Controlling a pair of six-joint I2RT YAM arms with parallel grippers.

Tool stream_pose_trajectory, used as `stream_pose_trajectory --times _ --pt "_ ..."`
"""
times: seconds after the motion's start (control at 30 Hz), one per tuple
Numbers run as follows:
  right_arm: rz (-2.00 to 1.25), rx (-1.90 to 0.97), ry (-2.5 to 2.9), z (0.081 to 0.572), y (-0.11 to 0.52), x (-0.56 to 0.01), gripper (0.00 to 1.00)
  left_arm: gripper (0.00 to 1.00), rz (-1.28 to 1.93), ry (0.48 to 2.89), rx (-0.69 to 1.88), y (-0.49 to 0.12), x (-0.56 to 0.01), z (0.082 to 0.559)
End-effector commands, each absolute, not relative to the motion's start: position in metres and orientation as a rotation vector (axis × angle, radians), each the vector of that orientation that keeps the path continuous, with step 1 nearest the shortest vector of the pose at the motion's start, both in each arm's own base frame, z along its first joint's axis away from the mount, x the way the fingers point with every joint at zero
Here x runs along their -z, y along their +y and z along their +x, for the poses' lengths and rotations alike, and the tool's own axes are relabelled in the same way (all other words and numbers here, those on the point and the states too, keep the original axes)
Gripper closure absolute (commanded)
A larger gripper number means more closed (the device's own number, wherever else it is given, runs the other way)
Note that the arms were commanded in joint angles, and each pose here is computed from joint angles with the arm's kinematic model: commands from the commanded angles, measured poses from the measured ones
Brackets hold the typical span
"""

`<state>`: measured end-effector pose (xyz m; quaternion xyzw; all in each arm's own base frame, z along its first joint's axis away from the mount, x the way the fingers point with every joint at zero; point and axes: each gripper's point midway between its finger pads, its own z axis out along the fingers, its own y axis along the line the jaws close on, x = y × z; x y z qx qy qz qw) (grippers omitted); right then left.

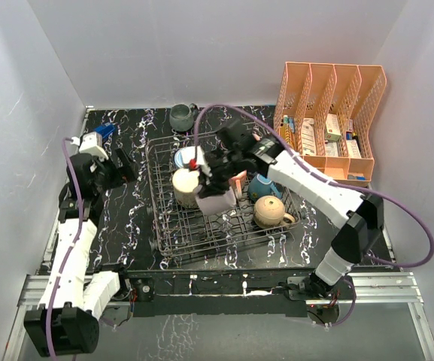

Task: Load the cups into the dish rack
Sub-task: Turn the cup upside down in the dish rack.

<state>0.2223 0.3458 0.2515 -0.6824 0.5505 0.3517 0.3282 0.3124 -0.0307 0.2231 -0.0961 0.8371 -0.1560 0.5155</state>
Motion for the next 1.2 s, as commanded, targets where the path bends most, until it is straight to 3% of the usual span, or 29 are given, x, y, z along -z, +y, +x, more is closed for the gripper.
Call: stream_pose_trajectory --times 0.0,0.13,1.17 --pt "-1.867 -0.789 1.276 0.215 0.382 -0.277 0.92 0.03 -0.295 1.962 0.145 0.005 -0.209 0.299" --pt "-1.939 -0.731 1.282 0.204 0.404 -0.263 0.92 0.03 -0.319 1.987 0.104 0.011 -0.188 0.289" --pt "-2.235 -0.363 1.408 0.185 0.441 -0.158 0.92 0.03 -0.324 1.925 0.082 0.015 -0.203 0.286"
